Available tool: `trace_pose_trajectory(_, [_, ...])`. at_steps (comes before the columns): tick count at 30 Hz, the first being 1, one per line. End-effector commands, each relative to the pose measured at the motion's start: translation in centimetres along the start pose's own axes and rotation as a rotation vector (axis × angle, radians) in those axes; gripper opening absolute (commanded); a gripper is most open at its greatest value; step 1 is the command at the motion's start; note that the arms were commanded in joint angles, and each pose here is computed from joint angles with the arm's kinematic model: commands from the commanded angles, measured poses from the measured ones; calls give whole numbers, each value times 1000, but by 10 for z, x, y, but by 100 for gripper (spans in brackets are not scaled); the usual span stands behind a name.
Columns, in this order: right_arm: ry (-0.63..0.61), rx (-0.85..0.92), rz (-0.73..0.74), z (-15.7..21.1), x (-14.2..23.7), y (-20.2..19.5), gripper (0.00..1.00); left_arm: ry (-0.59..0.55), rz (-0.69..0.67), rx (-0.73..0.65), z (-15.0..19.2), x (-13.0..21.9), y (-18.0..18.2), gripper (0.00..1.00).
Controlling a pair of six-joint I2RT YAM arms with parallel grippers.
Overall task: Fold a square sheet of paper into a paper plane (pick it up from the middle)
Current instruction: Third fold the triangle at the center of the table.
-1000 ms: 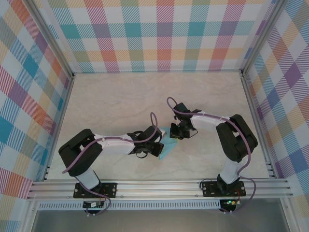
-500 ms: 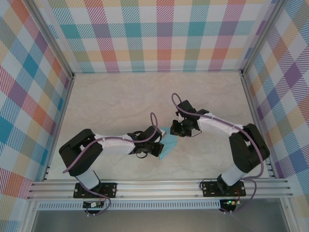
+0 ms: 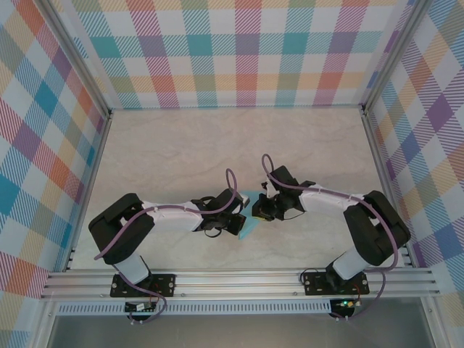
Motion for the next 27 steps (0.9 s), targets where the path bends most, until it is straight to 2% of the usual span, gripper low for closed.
trace_pose_trajectory(1, [26, -5, -17, -3, -11, -1, 11, 38, -15, 16, 6, -3, 5, 0])
trace_pose_trajectory(13, [17, -33, 98, -4, -28, -26, 12, 65, -19, 21, 15, -6, 7, 0])
trace_pose_trajectory(21, [-16, 7, -1, -8, -8, -10, 13, 72, -26, 19, 18, -5, 8, 0])
trace_pose_trajectory(27, [-8, -39, 25, -14, -20, -28, 13, 70, -27, 19, 19, -4, 9, 0])
Point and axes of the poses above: each hand's point on the last joint's axis, 136 mm out from that joint toward the fingers, its own x axis back along the fingers, its own y axis along the line the jaws close on, z = x × y, the point moved 10 cm from there along x, back along the fingers, and after that the axes turned 10 degrees about -x, right-handed, at the moved point
